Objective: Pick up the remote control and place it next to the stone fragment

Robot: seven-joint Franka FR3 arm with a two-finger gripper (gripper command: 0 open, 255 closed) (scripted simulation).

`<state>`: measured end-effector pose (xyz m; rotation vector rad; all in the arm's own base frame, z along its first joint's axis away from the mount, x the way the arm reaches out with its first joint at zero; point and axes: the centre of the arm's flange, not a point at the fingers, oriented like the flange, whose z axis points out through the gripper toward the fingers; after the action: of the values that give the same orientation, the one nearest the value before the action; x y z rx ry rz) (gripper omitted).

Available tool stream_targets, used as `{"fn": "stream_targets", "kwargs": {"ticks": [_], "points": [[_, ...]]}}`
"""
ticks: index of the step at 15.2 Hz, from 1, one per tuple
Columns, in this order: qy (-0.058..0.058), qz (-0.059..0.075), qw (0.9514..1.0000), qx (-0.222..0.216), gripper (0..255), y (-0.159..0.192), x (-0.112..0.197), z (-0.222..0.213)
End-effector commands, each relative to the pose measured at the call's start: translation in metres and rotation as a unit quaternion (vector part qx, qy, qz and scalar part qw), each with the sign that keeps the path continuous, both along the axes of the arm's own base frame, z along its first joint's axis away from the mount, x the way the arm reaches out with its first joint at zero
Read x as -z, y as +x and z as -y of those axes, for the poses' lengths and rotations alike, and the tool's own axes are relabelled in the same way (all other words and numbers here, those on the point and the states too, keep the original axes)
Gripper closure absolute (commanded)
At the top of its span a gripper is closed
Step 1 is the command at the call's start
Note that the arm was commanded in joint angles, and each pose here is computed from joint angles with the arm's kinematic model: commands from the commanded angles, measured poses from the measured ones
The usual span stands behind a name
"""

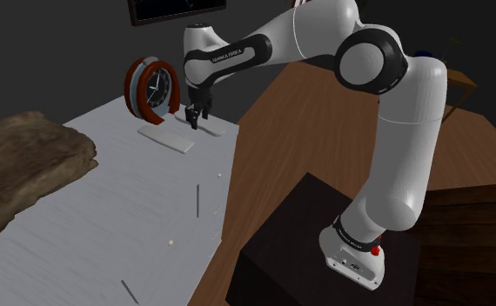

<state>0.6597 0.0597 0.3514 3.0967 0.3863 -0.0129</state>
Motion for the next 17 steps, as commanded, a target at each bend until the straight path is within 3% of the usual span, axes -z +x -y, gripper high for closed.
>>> {"fn": "stream_targets", "kwargs": {"ticks": [1, 17], "points": [[0.000, 0.000, 1.0000, 0.000, 255, 0.000, -0.011, -0.001], [0.000, 0.000, 1.0000, 0.000, 255, 0.000, -0.095, -0.001]]}}
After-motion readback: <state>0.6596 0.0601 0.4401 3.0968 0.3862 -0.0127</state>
